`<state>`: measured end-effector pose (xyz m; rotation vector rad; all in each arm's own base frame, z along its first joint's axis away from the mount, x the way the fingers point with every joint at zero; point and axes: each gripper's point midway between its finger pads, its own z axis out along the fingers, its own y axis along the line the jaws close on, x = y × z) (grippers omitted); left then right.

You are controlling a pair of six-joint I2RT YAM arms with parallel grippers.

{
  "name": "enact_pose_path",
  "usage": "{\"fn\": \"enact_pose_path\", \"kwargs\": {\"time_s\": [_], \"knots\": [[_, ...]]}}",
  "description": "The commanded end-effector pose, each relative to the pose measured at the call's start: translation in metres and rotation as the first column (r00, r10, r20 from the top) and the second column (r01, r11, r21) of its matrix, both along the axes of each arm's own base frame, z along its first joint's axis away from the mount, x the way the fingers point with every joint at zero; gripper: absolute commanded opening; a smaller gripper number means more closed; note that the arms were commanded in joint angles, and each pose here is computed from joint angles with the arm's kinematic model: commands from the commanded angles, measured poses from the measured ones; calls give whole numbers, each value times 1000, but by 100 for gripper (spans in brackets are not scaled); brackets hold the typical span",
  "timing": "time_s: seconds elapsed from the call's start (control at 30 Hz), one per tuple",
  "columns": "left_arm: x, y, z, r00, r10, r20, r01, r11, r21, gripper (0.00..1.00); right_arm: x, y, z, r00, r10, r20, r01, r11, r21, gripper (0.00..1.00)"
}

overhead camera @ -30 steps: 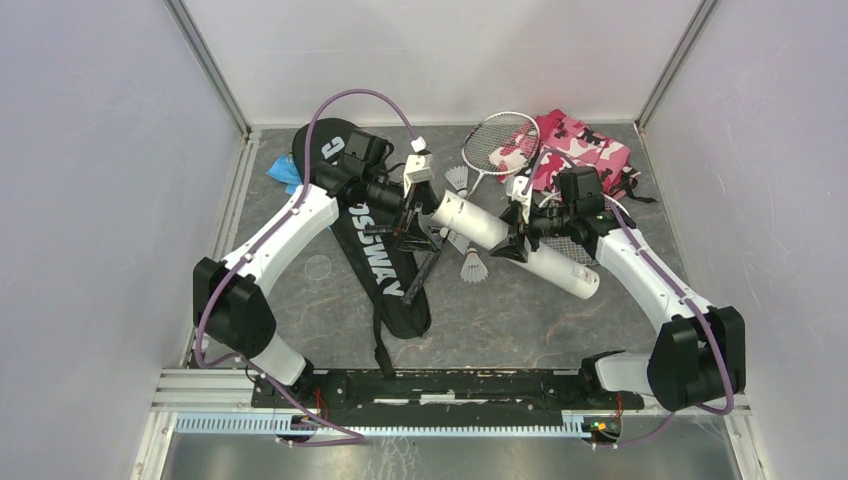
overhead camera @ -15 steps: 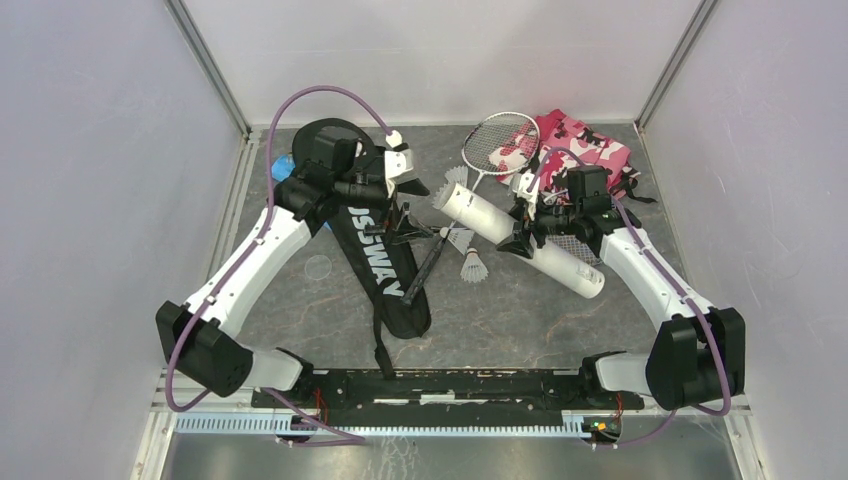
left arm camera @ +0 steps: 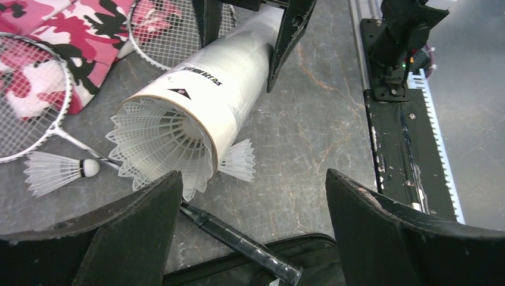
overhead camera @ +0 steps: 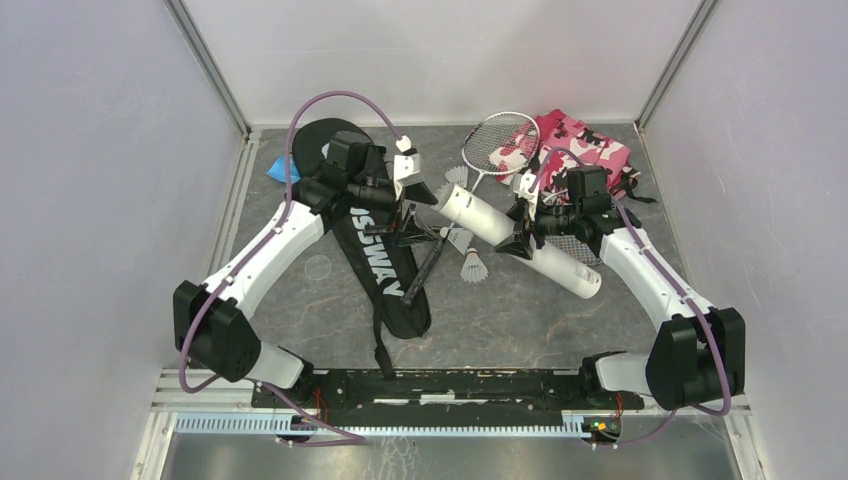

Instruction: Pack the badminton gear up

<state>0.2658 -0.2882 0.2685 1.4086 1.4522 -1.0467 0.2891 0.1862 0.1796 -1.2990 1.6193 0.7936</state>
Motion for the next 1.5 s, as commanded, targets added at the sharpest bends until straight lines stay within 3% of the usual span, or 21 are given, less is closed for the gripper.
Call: {"fn": "enact_pose_path", "kwargs": {"time_s": [0.0,0.2,0.37,0.5,0.77,1.0,1.3,1.47], "knots": [[-5,-13,4,997,-64,-50,62,997,-48,92,1,6,31,996,40,74,-44,998,53,41],[-27,-28,-4,980,-170,-108,163,984,-71,88,-1,8,32,997,48,67,-53,997,63,41],[-32,-32,-3,976,-193,-97,186,980,-73,91,1,6,30,997,39,70,-43,998,54,41],[-21,-29,2,990,-131,-44,130,991,-38,100,6,1,28,997,9,79,-12,999,30,41],[6,-7,32,985,52,165,-57,998,27,100,16,-11,26,996,-45,80,44,999,17,41],[21,6,41,966,162,200,-177,983,56,100,29,-21,25,989,-129,79,129,992,3,40],[44,2,-12,953,299,55,-304,947,105,100,64,-60,33,913,-398,92,402,916,-21,41],[37,-8,-48,961,273,50,-277,954,113,96,76,-86,32,849,-520,94,524,851,-27,41]]}}
